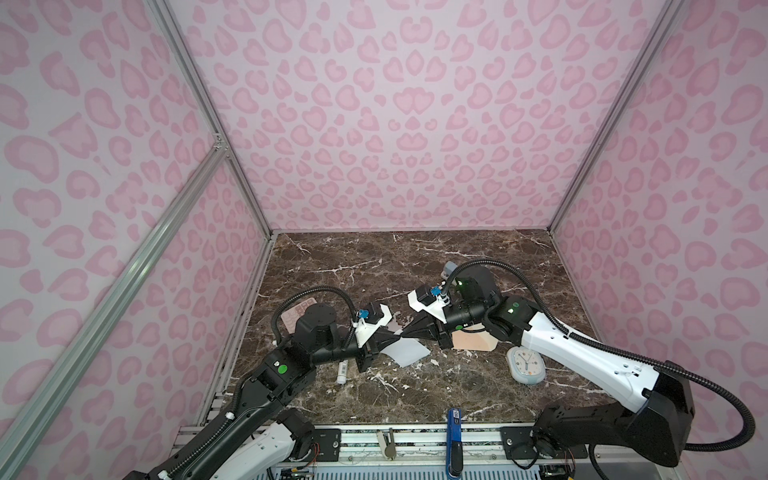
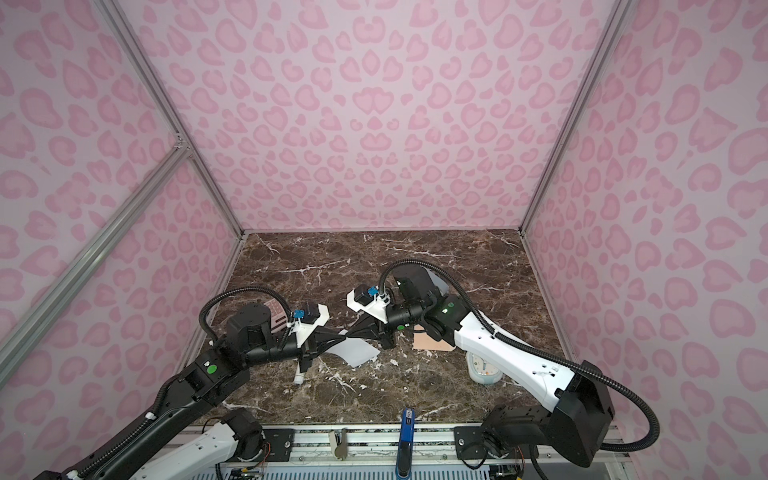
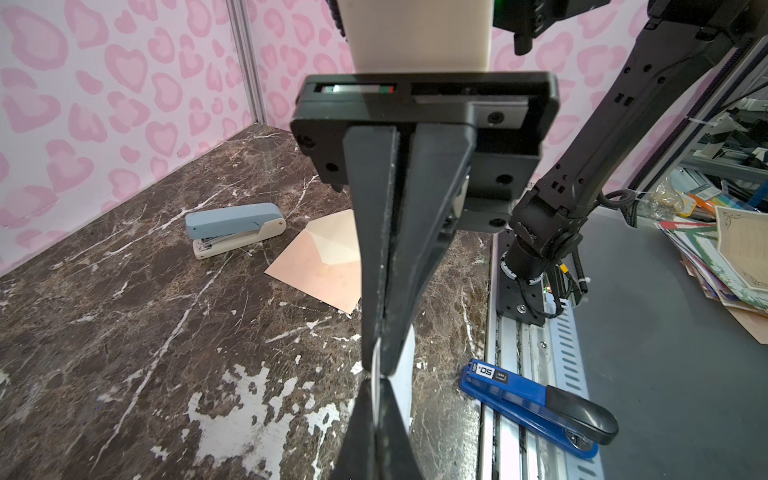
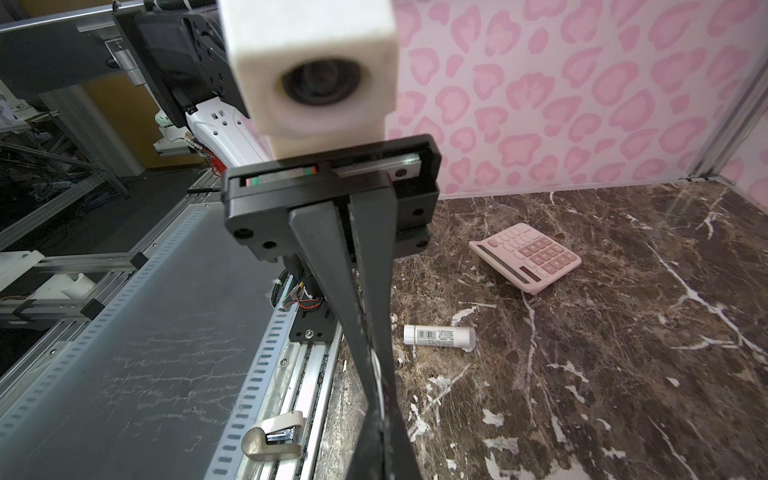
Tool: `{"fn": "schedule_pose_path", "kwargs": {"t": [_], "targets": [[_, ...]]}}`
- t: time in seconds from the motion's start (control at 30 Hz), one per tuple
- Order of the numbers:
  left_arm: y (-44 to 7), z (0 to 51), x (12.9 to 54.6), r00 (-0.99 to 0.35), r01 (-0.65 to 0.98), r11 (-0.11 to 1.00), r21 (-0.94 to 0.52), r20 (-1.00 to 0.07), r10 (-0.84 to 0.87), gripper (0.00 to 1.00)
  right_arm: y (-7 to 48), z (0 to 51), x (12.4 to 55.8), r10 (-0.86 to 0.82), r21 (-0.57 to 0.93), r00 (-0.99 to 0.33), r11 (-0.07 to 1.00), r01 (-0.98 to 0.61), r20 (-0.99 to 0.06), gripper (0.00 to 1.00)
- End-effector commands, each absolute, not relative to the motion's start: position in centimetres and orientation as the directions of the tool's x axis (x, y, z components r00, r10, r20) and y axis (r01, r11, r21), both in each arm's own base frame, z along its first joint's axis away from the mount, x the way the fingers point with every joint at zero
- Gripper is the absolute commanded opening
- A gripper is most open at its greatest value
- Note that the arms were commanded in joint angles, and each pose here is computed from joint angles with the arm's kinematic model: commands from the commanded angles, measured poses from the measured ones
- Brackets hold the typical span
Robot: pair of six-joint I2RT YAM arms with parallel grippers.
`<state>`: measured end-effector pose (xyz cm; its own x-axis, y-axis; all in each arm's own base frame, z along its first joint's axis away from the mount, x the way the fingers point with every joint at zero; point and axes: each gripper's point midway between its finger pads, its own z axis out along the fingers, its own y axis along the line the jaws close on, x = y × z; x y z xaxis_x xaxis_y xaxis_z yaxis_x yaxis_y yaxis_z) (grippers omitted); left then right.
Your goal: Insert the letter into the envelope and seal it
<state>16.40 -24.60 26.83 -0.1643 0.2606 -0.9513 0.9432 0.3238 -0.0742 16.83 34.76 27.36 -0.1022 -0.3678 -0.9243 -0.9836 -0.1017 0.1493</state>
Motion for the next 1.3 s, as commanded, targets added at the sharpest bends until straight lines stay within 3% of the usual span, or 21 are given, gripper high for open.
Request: {"fn": "schedule_pose_path", "kwargs": {"t": [0.0, 0.03, 0.1, 0.13, 0.3, 0.37, 0.4, 0.47, 0.5, 0.7, 0.8, 0.9, 1.13, 1.27], "targets": [[-24.6, 28.1, 16.8, -0.122, 0.94, 0.339, -0.04, -0.967, 0.224, 0.04, 34.6, 26.7, 16.6, -0.386, 0.169, -0.117, -0.103, -0.98, -0.915, 0.17], [-24.6, 28.2, 16.9, -0.119, 0.939, 0.341, -0.037, -0.968, 0.223, 0.04, 34.6, 26.6, 16.6, -0.388, 0.171, -0.119, -0.103, -0.98, -0.914, 0.15], [-24.5, 28.3, 17.0, -0.115, 0.936, 0.349, -0.033, -0.969, 0.218, 0.04, 34.6, 26.2, 16.6, -0.395, 0.176, -0.123, -0.1, -0.979, -0.911, 0.01], [-24.5, 28.5, 16.9, -0.112, 0.936, 0.35, -0.031, -0.97, 0.215, 0.04, 34.6, 26.1, 16.6, -0.396, 0.177, -0.124, -0.1, -0.979, -0.91, 0.0], [-24.3, 28.7, 16.9, -0.108, 0.934, 0.357, -0.028, -0.972, 0.207, 0.04, 34.6, 25.4, 16.7, -0.41, 0.19, -0.138, -0.088, -0.978, -0.902, 0.01], [-24.3, 28.7, 17.0, -0.108, 0.933, 0.36, -0.028, -0.973, 0.206, 0.04, 34.5, 25.2, 16.9, -0.414, 0.19, -0.142, -0.076, -0.979, -0.899, 0.18], [-24.2, 28.7, 17.0, -0.108, 0.932, 0.362, -0.027, -0.973, 0.206, 0.04, 34.5, 25.1, 16.9, -0.418, 0.19, -0.143, -0.075, -0.979, -0.897, 0.17], [-24.2, 28.7, 16.9, -0.107, 0.931, 0.364, -0.027, -0.973, 0.204, 0.04, 34.4, 24.9, 16.8, -0.421, 0.191, -0.143, -0.074, -0.979, -0.896, 0.01], [-24.2, 28.7, 16.9, -0.108, 0.931, 0.365, -0.027, -0.973, 0.203, 0.04, 34.4, 24.9, 16.8, -0.421, 0.19, -0.141, -0.075, -0.979, -0.896, 0.0], [-24.0, 28.9, 16.9, -0.104, 0.929, 0.368, -0.025, -0.975, 0.198, 0.04, 34.3, 24.3, 16.9, -0.433, 0.194, -0.147, -0.066, -0.979, -0.889, 0.0], [-24.0, 28.9, 16.8, -0.104, 0.929, 0.37, -0.023, -0.974, 0.199, 0.04, 34.2, 24.0, 16.9, -0.441, 0.199, -0.153, -0.06, -0.978, -0.884, 0.09], [-23.9, 28.9, 16.9, -0.103, 0.928, 0.373, -0.021, -0.974, 0.201, 0.04, 34.0, 23.8, 16.8, -0.445, 0.2, -0.154, -0.06, -0.978, -0.882, 0.0], [-23.9, 29.1, 16.9, -0.098, 0.926, 0.377, -0.017, -0.975, 0.199, 0.04, 33.6, 23.3, 17.1, -0.456, 0.202, -0.16, -0.044, -0.978, -0.875, 0.0], [-23.8, 29.2, 16.9, -0.096, 0.924, 0.381, -0.014, -0.976, 0.198, 0.04, 33.3, 22.9, 17.2, -0.466, 0.204, -0.166, -0.032, -0.978, -0.869, 0.13]]}}
